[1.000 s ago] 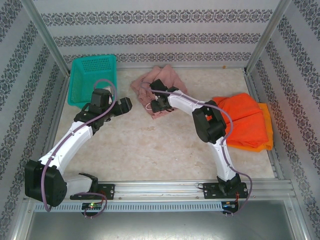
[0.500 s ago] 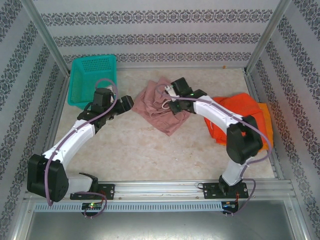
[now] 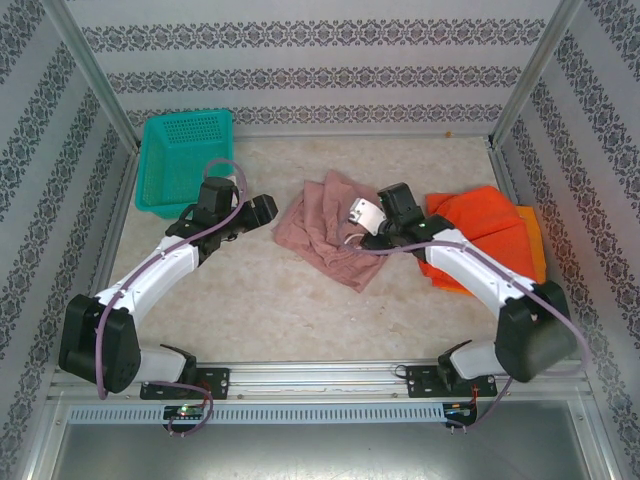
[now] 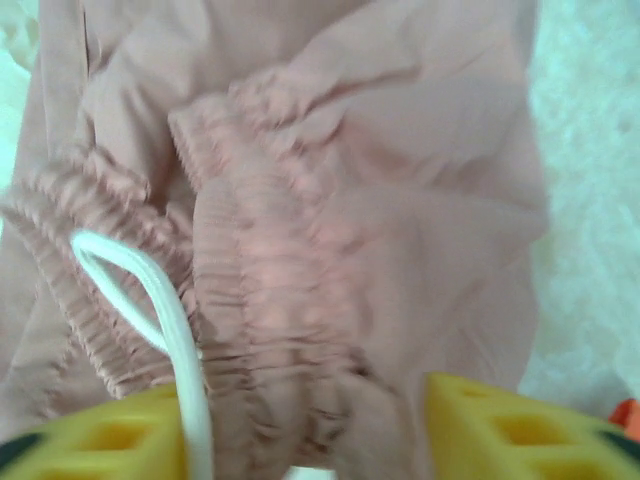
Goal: Fold and stack the shorts
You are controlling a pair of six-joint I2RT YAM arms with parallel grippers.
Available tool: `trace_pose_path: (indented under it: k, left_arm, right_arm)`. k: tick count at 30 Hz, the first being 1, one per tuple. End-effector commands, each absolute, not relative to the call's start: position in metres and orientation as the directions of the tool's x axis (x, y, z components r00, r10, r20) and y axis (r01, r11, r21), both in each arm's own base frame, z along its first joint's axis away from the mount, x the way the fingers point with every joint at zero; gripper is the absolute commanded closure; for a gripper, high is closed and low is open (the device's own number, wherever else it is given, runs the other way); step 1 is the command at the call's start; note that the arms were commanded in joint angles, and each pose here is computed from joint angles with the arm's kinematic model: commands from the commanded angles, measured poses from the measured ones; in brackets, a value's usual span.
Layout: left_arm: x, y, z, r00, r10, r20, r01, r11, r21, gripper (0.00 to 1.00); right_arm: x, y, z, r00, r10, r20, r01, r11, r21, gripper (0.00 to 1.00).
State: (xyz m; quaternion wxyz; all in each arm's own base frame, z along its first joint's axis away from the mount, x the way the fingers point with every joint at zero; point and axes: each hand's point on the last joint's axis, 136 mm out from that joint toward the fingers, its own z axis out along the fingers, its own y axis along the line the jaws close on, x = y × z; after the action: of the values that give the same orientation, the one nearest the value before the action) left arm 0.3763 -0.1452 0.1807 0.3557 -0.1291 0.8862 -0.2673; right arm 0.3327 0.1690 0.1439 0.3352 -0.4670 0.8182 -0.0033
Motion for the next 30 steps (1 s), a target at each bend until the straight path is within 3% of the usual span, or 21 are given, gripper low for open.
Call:
trace_pose_path:
  k: [1, 5, 10, 18, 30]
  left_arm:
    - [0.384, -0.148, 0.194, -0.679, -0.433, -0.593, -0.016, 0.816, -0.577, 0.19]
    - [0.384, -0.143, 0.195, -0.667, -0.437, -0.604, -0.027, 0.824, -0.566, 0.19]
    - [0.381, -0.137, 0.193, -0.653, -0.444, -0.613, -0.043, 0.831, -0.555, 0.18]
    - [0.377, -0.134, 0.192, -0.652, -0.448, -0.612, -0.054, 0.832, -0.552, 0.18]
    - [0.372, -0.131, 0.186, -0.655, -0.447, -0.609, -0.065, 0.836, -0.544, 0.17]
  right_arm:
    - [0.329, 0.170, 0.165, -0.342, -0.731, -0.591, -0.735, 0.599, -0.317, 0.29]
    - [0.323, 0.184, 0.195, -0.465, -0.560, -0.686, -0.654, 0.739, -0.161, 0.16]
    - [0.337, 0.198, 0.212, -0.652, -0.265, -0.711, -0.396, 0.918, 0.022, 0.14]
    - [0.356, 0.227, 0.162, -0.852, -0.014, -0.524, -0.120, 0.979, 0.168, 0.30]
    - [0.377, 0.246, 0.063, -0.946, -0.048, -0.321, -0.067, 0.996, 0.049, 0.46]
